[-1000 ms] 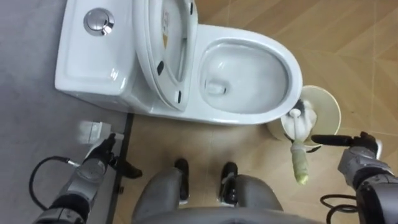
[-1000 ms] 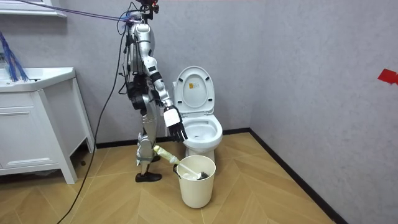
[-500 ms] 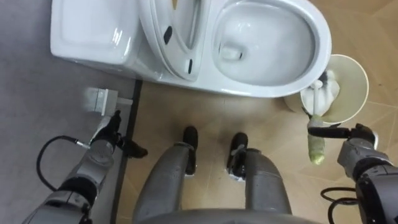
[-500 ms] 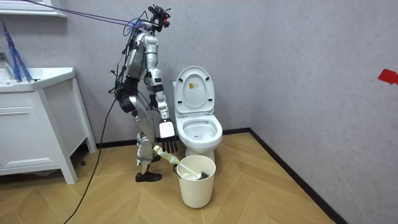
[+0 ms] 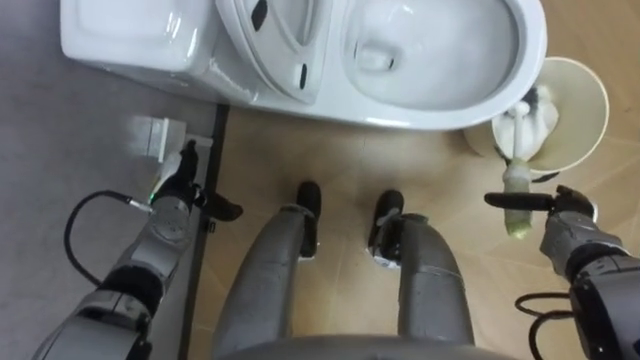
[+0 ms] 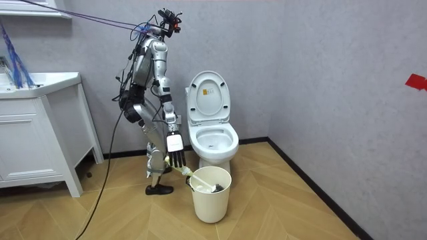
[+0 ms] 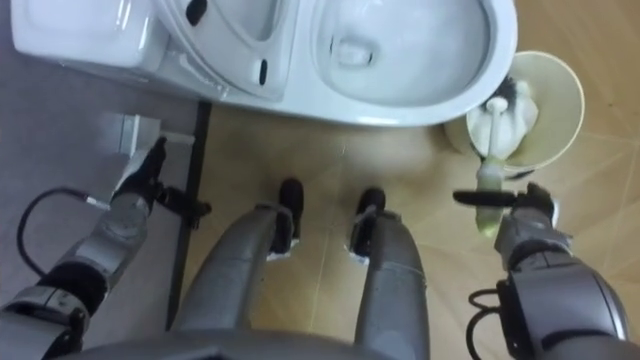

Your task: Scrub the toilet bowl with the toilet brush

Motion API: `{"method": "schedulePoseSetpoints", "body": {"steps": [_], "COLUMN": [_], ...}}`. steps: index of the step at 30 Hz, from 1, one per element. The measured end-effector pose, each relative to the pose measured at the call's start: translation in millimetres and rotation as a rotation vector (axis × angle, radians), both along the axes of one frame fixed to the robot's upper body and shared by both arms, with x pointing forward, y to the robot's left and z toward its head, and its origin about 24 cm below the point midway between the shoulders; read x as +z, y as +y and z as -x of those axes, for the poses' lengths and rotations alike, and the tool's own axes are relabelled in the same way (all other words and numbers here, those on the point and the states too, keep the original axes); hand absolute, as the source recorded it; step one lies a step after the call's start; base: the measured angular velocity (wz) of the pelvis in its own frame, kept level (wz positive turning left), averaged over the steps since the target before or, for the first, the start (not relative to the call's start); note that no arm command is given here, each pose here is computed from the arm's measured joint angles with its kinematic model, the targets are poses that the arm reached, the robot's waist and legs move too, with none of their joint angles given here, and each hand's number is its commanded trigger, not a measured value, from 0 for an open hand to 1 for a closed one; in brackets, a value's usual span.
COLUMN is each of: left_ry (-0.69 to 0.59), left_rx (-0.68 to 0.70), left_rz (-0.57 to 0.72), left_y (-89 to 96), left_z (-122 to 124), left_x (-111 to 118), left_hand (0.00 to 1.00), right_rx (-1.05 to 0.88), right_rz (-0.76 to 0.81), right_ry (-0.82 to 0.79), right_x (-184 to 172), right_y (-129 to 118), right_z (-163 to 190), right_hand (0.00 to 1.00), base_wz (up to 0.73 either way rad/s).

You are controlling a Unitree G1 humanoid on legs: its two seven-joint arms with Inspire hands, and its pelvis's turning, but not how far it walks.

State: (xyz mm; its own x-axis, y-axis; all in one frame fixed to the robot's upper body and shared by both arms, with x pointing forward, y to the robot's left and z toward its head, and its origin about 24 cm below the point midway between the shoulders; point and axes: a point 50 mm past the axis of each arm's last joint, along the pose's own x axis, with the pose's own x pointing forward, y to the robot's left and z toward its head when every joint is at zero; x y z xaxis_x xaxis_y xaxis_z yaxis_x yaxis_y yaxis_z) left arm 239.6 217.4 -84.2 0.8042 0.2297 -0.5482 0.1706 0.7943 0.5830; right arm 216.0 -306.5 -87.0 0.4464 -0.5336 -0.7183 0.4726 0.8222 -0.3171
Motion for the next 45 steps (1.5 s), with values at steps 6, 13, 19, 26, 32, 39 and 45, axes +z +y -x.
{"method": "schedulePoseSetpoints", "body": {"steps": [6,13,19,26,32,39,45], "left_ry": [-0.052,-0.08,-0.1,-0.11,-0.115,-0.139,-0.166], "left_rx": [0.005,0.012,0.022,0.014,0.019,0.033,0.034], "left_rz": [0.028,0.06,0.07,0.048,0.036,0.021,0.018], "left_y": [-3.5,-6.0,-7.5,-7.0,-3.5,-2.4,-1.6], "left_z": [-15.6,-19.9,-23.1,-24.0,-24.0,-25.7,-28.1], "left_x": [11.6,16.8,19.9,21.3,22.5,25.4,30.3], "left_hand": [0.0,0.0,0.0,0.0,0.0,0.0,0.0], "right_rx": [0.048,0.079,0.046,0.04,0.034,0.028,0.042], "right_rz": [-0.034,-0.044,-0.05,-0.035,-0.039,-0.043,-0.064], "right_ry": [0.009,-0.001,-0.044,-0.07,-0.09,-0.106,-0.105], "right_x": [-1.3,4.0,12.6,21.9,25.9,29.3,28.8], "right_y": [1.9,-0.3,-6.6,-14.0,-14.3,-15.2,-15.2], "right_z": [-0.2,-6.8,-14.5,-21.4,-26.4,-30.1,-29.6], "right_hand": [0.0,0.0,0.0,0.0,0.0,0.0,0.0], "base_wz": [0.03,0.02,0.0,0.03,0.0,0.0,0.0]}}
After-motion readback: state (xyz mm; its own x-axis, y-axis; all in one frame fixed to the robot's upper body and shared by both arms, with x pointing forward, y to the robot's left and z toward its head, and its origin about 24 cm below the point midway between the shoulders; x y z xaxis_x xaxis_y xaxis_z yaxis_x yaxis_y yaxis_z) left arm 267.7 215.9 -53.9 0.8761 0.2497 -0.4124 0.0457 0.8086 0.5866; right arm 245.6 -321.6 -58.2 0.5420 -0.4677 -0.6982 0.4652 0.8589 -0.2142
